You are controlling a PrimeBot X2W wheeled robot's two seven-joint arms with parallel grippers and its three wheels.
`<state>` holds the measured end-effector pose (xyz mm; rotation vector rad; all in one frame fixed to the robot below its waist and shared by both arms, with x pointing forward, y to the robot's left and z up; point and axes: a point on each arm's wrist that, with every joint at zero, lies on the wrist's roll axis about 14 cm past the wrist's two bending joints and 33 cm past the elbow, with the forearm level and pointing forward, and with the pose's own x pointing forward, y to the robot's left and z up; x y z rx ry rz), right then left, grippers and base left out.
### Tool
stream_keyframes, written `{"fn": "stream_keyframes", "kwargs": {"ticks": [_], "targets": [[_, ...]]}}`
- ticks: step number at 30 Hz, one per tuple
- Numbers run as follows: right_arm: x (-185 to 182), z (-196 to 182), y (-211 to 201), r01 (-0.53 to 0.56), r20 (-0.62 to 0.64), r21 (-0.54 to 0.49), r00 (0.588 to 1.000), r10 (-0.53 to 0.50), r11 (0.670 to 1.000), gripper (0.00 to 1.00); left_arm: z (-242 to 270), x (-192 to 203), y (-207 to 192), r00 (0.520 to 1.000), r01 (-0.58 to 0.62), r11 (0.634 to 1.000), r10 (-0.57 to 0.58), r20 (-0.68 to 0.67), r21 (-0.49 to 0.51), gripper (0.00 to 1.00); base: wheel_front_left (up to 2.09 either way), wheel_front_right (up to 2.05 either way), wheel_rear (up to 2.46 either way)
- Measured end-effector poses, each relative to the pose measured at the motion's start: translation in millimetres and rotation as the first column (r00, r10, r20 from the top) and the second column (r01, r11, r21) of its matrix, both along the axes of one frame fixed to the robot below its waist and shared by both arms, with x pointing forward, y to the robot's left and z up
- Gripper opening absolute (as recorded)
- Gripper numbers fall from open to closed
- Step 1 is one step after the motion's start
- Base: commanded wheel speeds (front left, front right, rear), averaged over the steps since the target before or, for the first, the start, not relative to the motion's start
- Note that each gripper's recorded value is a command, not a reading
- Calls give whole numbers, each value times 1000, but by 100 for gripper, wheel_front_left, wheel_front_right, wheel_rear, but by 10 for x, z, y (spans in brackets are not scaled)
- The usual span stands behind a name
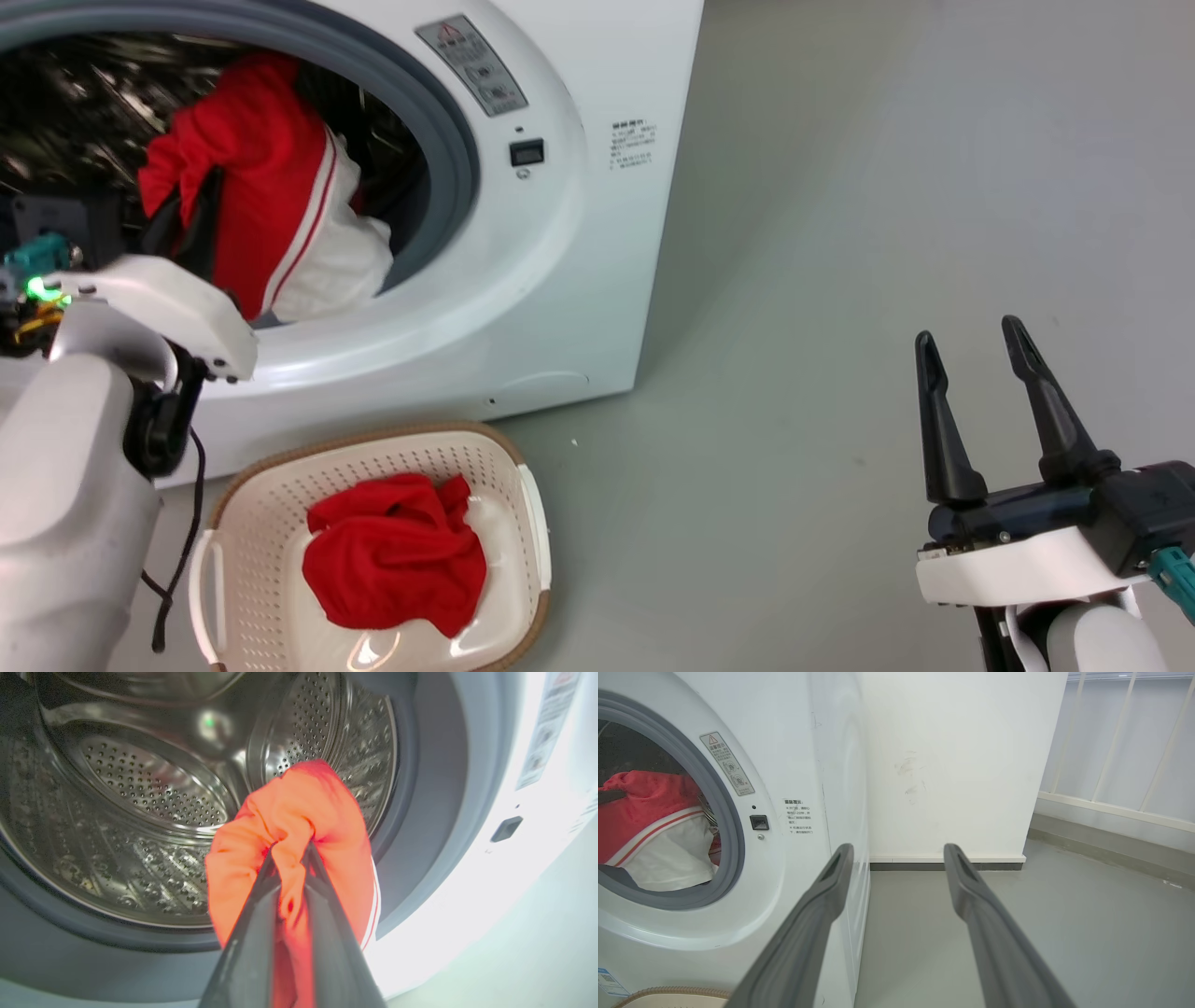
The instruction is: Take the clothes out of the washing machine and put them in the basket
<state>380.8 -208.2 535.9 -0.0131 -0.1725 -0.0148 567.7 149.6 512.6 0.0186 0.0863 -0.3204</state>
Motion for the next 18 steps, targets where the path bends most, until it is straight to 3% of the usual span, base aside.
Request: {"fn": "stream_keyframes", "kwargs": {"ticks": [9,18], "targets": [[-130,219,60,-18,66,5,998,17,1000,100,650,-593,58,980,-57,993,76,183,-106,0,0,0,0],[-171,227,3,0,69,11,998,0,1000,100,357,-1050,44,992,-94,982,107,71,-165,0,0,0,0]]}}
